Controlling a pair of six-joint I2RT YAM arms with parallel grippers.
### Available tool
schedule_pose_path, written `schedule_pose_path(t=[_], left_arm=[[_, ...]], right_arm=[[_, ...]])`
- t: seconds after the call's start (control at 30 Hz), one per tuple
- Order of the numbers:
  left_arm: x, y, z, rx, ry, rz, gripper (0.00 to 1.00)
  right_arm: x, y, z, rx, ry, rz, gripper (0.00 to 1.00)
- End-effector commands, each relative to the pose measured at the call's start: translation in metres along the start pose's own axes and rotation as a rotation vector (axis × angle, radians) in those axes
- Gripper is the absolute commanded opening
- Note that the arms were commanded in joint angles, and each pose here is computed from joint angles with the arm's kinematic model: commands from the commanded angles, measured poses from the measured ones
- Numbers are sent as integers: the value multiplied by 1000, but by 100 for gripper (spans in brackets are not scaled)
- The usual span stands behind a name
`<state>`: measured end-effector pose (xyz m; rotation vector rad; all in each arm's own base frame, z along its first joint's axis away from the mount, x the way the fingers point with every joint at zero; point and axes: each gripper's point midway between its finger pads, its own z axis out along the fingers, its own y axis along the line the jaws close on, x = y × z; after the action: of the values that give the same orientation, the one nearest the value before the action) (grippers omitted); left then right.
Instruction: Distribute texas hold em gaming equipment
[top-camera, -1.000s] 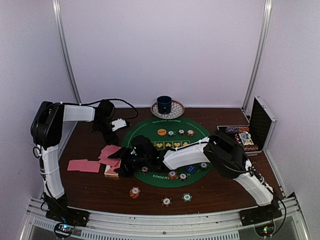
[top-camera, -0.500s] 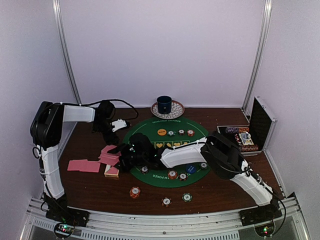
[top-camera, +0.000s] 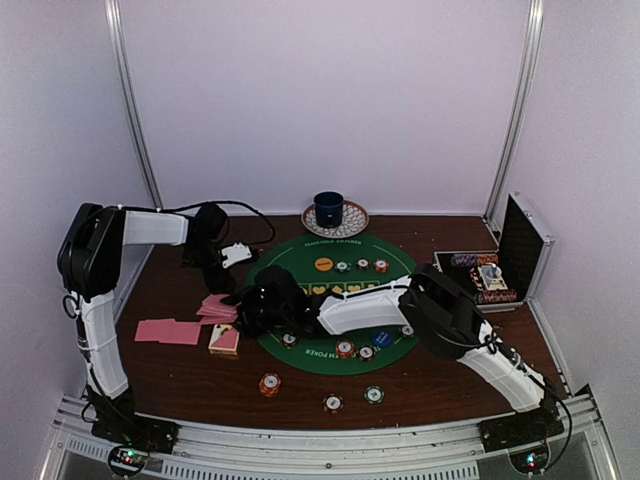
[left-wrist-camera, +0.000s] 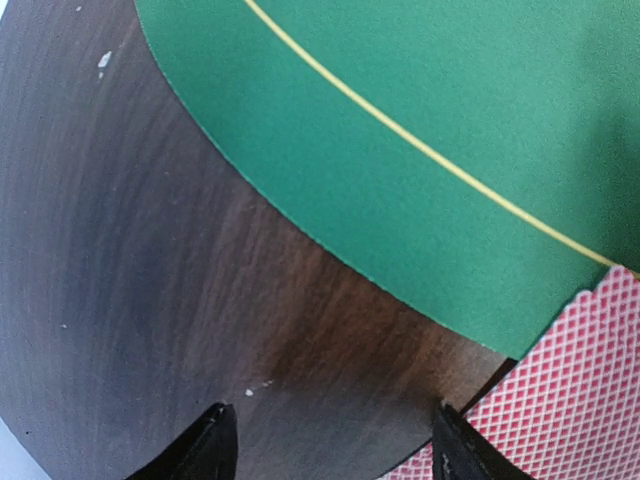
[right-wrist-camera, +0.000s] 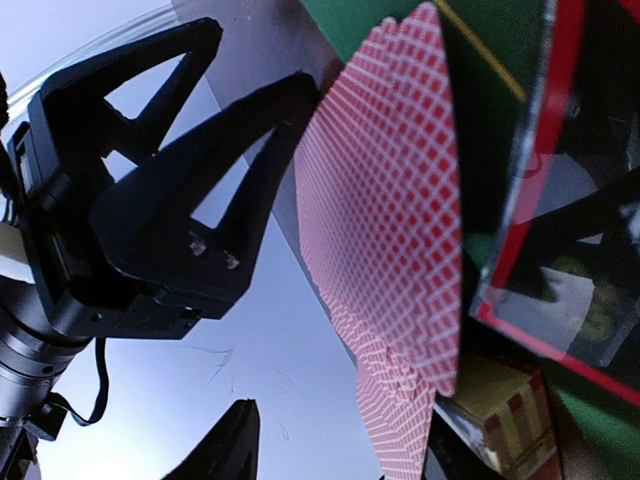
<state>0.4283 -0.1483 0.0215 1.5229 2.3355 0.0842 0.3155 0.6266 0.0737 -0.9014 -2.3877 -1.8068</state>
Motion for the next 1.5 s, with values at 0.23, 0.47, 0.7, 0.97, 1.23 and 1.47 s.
schedule_pose_path(t=[0.23, 0.47, 0.7, 0.97, 1.23, 1.47], left_arm=[[34, -48, 12, 225, 152, -2, 64], [31, -42, 13, 228, 153, -1, 62], [32, -41, 13, 229, 154, -6, 58], [34, -43, 12, 249, 157, -22, 55], [36, -41, 11, 252, 156, -36, 54], [34, -25, 4, 210, 161, -50, 56]], right_arm=[[-29, 18, 4, -52, -110, 10, 46], [-32, 11, 7, -24, -111, 21, 39], [-37, 5, 6, 7, -119, 25, 33], [-41, 10, 14, 11, -134, 26, 27], [-42, 0, 16, 46, -127, 22, 13], [-38, -2, 12, 42, -111, 12, 0]])
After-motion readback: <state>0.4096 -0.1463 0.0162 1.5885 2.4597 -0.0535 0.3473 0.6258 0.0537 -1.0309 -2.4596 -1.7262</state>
